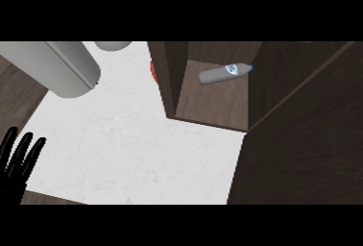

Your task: Pick up the bottled water, place it into the cabinet and close the cabinet

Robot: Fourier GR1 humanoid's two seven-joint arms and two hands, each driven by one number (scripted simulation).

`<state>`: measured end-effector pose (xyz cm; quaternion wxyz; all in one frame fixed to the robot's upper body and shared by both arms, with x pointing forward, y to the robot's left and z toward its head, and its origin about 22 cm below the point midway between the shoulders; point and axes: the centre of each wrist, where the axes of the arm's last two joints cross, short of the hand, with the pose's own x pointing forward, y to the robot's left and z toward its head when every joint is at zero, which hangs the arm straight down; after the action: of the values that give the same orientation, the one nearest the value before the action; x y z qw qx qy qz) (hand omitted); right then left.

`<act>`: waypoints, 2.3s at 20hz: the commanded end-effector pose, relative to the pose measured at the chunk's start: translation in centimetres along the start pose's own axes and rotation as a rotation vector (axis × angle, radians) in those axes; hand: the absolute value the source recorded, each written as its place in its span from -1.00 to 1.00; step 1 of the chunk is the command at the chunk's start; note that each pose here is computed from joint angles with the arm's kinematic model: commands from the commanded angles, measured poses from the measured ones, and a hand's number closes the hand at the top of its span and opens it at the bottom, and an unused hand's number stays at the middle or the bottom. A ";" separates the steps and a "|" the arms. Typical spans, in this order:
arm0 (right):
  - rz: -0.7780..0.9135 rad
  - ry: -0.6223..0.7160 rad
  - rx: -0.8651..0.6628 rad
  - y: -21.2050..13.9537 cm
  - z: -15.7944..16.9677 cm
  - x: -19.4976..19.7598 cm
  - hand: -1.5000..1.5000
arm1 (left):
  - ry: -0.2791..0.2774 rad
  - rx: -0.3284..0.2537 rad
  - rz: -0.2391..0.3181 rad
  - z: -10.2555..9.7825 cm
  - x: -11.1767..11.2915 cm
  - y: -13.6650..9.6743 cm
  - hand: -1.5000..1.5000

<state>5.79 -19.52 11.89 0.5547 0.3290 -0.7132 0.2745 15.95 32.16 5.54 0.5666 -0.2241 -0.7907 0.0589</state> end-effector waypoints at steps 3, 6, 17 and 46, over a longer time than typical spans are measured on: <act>-0.007 -0.007 0.223 1.3 -2.2 0.6 1.00 | 0.010 -0.037 -0.005 -0.2 0.8 0.5 -1.00; 0.125 0.039 0.307 0.1 -2.2 1.2 -1.00 | 0.029 -0.052 0.008 -0.2 0.5 0.5 -1.00; 0.235 0.042 0.374 -1.2 -3.7 1.5 1.00 | 0.024 -0.055 -0.010 -0.8 1.5 1.5 -1.00; 0.161 0.037 0.282 -3.8 -5.8 -0.2 1.00 | -0.002 -0.099 -0.021 -2.1 2.7 2.5 -1.00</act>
<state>11.18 -18.54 13.49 0.4620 0.3647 -0.6844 0.4303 17.82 35.10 7.68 0.5530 -0.2457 -0.7960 0.0148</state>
